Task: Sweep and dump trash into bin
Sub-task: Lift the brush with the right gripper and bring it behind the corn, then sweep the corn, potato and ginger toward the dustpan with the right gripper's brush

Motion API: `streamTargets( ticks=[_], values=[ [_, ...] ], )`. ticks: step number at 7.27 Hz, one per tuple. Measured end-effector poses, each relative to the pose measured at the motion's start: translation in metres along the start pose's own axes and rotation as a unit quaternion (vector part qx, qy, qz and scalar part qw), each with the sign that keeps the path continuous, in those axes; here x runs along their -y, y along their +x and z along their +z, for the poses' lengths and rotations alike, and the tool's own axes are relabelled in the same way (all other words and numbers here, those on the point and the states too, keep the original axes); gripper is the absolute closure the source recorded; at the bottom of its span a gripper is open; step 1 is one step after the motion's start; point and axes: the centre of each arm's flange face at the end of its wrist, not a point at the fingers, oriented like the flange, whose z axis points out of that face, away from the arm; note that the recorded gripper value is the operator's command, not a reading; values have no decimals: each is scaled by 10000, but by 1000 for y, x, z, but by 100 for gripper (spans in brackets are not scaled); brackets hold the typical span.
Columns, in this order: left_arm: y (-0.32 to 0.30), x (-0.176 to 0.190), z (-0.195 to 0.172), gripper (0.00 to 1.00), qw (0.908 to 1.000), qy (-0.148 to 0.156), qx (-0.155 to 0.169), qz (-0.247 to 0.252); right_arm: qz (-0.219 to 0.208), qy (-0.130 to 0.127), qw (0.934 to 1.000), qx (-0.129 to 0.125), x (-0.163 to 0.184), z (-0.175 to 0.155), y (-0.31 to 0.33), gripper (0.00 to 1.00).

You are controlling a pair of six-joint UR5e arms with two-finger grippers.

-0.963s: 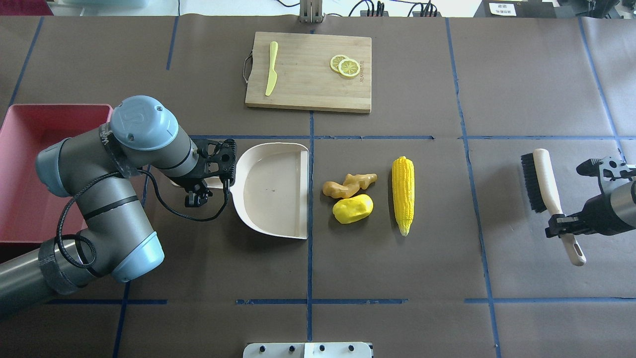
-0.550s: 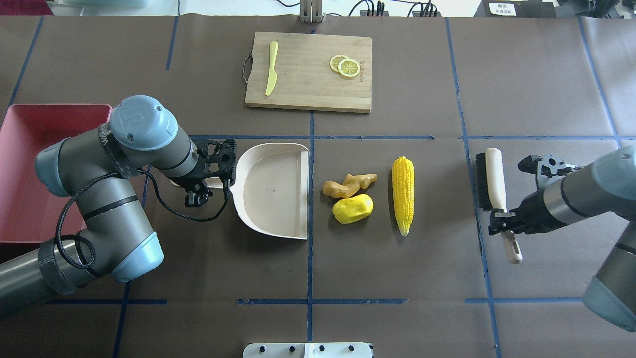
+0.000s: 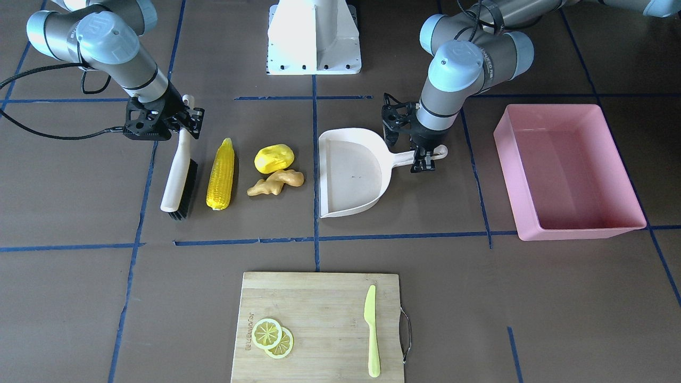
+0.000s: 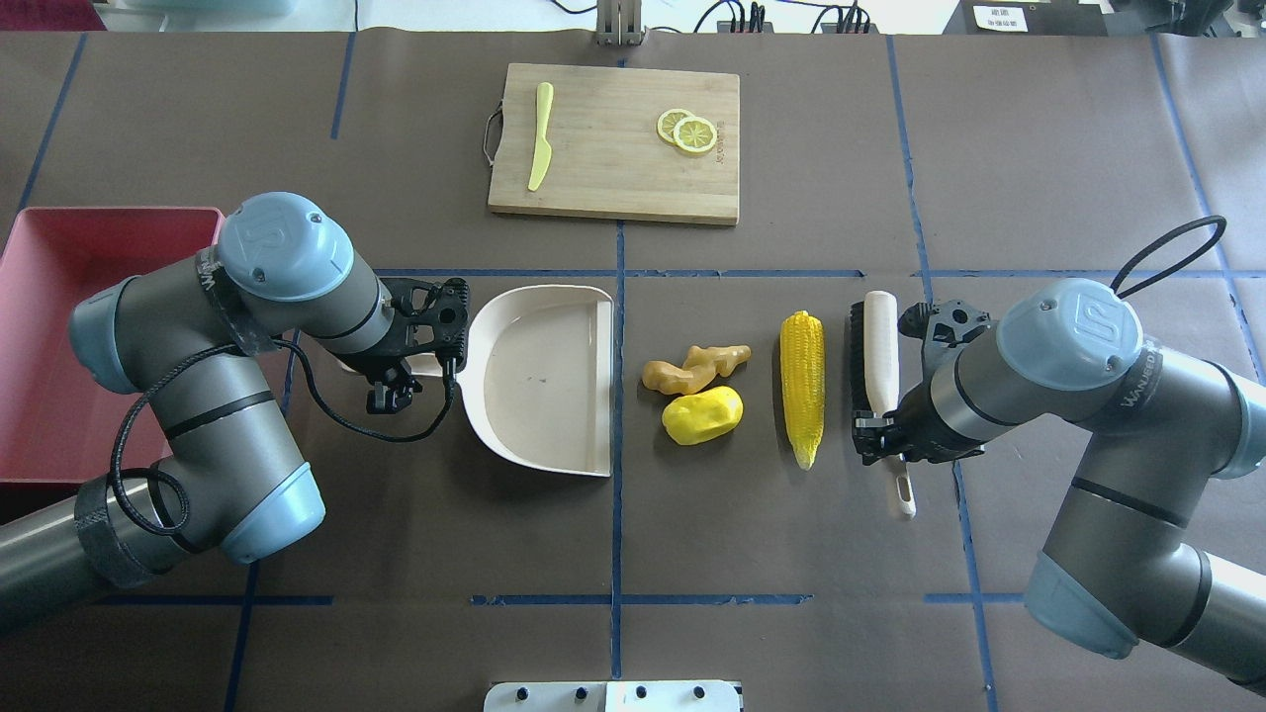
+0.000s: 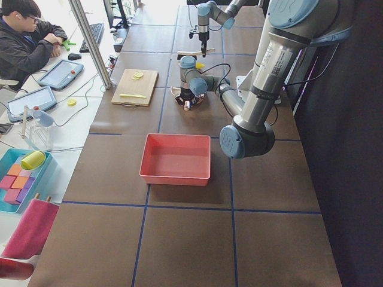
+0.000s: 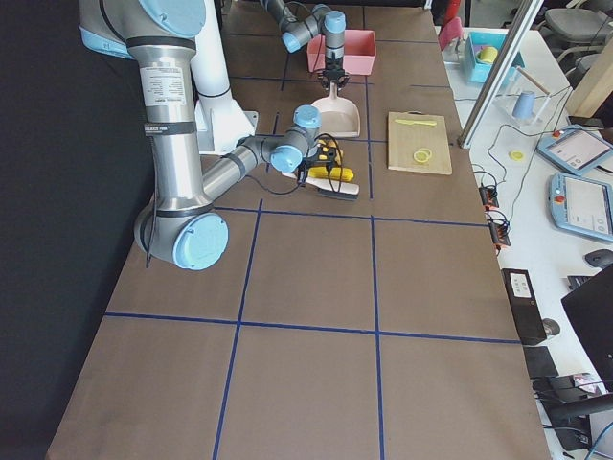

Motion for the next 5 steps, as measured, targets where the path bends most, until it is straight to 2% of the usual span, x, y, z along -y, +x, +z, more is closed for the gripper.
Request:
streamTargets(
  ticks=[5],
  values=[
    [2, 2, 1, 100, 9999, -102, -74, -27, -22, -134, 9999, 55, -18, 8, -26, 100]
  ],
)
